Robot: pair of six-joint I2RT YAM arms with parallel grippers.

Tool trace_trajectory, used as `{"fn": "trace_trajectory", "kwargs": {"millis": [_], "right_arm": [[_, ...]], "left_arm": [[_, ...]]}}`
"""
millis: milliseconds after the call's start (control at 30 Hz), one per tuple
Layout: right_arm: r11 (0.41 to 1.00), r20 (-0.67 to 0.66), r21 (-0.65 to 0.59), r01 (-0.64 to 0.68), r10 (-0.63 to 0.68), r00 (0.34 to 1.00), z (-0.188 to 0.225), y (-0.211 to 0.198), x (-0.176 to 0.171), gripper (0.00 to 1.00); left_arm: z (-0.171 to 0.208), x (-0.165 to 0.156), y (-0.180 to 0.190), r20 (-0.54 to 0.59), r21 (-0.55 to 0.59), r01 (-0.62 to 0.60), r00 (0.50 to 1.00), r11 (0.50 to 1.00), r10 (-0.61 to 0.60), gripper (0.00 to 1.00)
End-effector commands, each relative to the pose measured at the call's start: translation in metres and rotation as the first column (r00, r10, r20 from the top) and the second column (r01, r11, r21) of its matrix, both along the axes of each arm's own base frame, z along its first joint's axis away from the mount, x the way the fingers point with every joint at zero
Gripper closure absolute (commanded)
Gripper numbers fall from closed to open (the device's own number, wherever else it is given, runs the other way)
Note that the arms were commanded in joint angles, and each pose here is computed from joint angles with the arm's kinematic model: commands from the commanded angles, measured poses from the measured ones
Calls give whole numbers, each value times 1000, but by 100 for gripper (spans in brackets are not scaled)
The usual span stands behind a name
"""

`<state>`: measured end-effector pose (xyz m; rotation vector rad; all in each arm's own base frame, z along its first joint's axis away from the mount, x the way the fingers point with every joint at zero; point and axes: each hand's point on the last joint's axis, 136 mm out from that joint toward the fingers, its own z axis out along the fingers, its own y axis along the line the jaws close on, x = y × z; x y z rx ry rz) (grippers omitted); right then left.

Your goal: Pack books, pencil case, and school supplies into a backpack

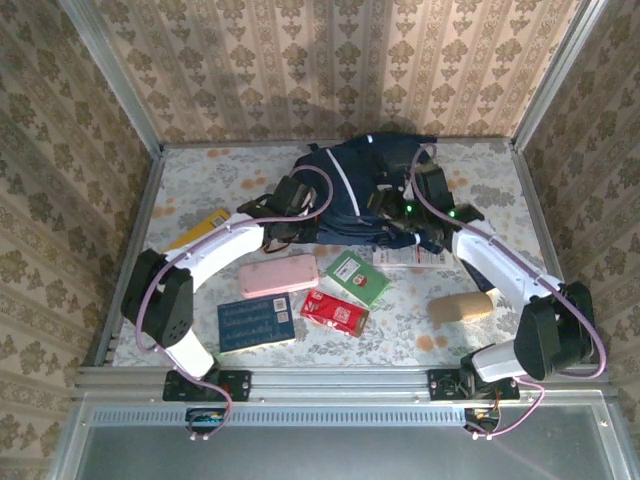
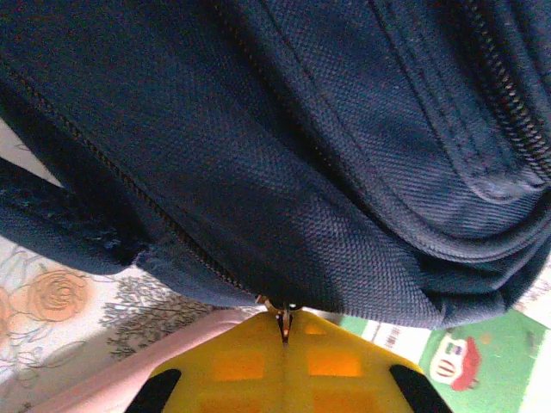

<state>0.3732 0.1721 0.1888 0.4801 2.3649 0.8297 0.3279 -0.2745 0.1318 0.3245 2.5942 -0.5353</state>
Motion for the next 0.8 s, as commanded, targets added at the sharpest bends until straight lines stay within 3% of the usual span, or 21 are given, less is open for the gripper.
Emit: {"fn": "trace_trajectory", "kwargs": {"millis": [0, 100, 400, 633, 767], "right_arm": [[952, -111, 220, 212, -191, 975, -3, 0, -9, 50], [901, -155, 338, 273, -233, 960, -3, 14, -16, 52], [794, -158, 516, 321, -280, 947, 9, 43, -3, 46], [829, -131, 443, 340, -315, 940, -11, 30, 18, 53], [852, -113, 435, 291, -269, 957, -13, 35, 23, 71]], "left_arm": [[61, -4, -29, 78, -167, 66, 996, 984, -54, 100], [77, -9, -43, 105, -193, 111, 990, 975, -92, 100], [102, -19, -71, 136, -253, 178, 980, 951, -147, 100], [108, -29, -78, 143, -268, 208, 974, 941, -175, 100], [108, -32, -74, 148, -262, 211, 973, 941, -177, 100]]}}
